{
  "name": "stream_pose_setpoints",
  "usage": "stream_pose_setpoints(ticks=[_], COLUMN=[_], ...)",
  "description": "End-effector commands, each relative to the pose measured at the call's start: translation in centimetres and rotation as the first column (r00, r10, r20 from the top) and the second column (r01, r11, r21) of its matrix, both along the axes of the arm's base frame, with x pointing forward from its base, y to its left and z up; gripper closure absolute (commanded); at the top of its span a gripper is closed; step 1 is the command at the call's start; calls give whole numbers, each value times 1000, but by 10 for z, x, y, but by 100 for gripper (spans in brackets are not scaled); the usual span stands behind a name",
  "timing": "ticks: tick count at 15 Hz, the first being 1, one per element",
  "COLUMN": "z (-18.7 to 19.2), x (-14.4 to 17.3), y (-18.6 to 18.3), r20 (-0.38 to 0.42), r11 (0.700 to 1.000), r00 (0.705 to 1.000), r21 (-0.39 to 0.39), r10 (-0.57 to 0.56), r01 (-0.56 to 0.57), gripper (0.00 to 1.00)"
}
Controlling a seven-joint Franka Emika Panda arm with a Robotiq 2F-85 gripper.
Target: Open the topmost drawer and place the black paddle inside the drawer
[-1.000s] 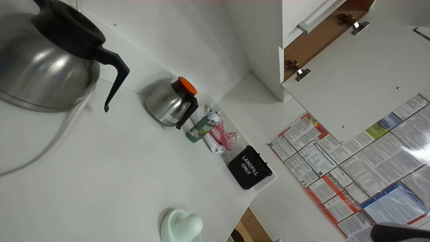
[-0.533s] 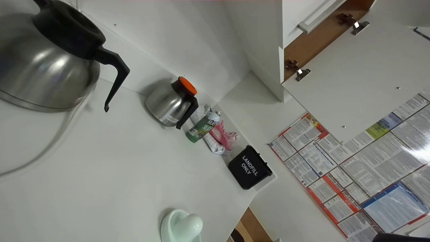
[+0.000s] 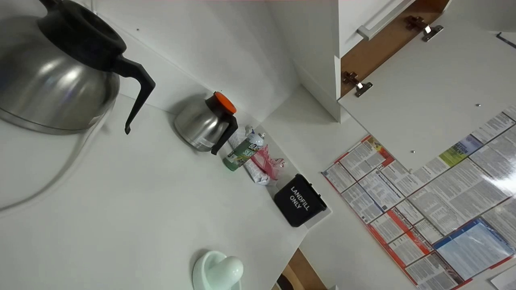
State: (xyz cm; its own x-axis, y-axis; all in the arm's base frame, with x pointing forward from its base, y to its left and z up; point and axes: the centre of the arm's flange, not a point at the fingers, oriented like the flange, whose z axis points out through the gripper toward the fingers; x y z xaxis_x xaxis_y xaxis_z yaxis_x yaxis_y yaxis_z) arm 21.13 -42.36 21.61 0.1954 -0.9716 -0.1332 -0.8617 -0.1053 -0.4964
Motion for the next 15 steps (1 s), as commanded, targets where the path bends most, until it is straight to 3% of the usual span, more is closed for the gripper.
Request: stream_pose_setpoints(ticks=[1, 9, 15], z=[-31, -69, -91], x=[-1, 6, 46], y=[-44, -67, -53], r20=[21, 177, 257], r11=[1000, 997, 982], r00=[1000, 982, 953], r21=[28, 56, 133], r10=[14, -67, -162], r01=[-14, 58, 131], gripper=[38, 99, 100])
